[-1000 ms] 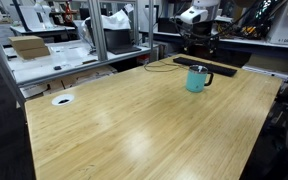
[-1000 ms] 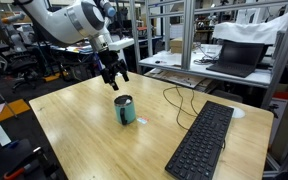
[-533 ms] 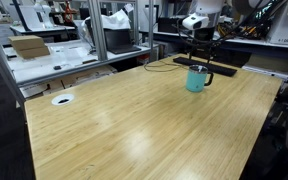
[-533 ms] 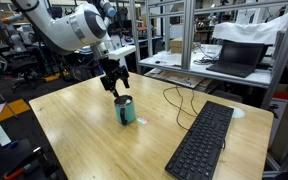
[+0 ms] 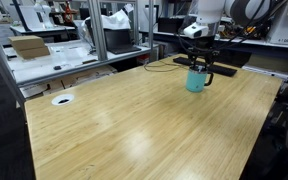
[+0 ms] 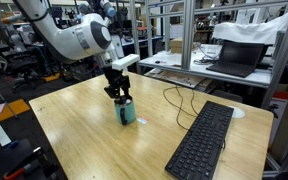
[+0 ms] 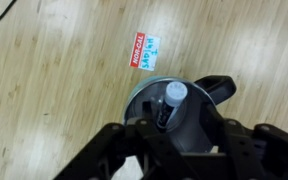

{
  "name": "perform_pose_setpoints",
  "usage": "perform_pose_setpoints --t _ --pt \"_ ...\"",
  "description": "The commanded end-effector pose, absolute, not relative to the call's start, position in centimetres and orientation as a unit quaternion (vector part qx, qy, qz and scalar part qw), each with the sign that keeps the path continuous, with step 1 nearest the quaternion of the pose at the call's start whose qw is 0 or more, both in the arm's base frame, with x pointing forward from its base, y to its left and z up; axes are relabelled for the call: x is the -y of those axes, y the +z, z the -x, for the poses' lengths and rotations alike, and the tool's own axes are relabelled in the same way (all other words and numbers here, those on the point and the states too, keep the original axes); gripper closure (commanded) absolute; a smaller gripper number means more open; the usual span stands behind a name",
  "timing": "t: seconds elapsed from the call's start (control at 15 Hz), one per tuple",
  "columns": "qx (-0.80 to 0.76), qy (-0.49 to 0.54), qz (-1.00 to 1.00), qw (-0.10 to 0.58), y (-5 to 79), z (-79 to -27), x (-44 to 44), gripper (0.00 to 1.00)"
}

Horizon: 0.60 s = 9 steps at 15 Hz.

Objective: Put the marker in the cup on the table

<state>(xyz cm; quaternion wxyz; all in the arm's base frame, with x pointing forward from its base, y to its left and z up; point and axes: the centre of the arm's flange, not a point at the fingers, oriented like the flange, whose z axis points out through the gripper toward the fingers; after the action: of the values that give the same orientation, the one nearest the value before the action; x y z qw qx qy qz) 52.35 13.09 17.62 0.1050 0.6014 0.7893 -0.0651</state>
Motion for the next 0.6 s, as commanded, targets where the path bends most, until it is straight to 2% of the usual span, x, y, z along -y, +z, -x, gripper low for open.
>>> perform_pose_setpoints --t 0.0,0.2,0.27,0.47,0.53 --pt "-0.788 -0.049 -0.604 0.107 17.19 -52.80 -12.86 0.37" --pt "-0.789 -0.047 -0.604 0.105 16.96 -52.82 -12.79 0.39" --pt "-0.789 -0.047 -0.604 0.105 16.86 -52.80 -12.76 0.60" --pt "-0.788 -0.049 -0.605 0.103 16.48 -52.66 -12.65 0.71" --pt "-0.788 -0.050 -0.605 0.102 16.29 -52.62 -12.62 0.71"
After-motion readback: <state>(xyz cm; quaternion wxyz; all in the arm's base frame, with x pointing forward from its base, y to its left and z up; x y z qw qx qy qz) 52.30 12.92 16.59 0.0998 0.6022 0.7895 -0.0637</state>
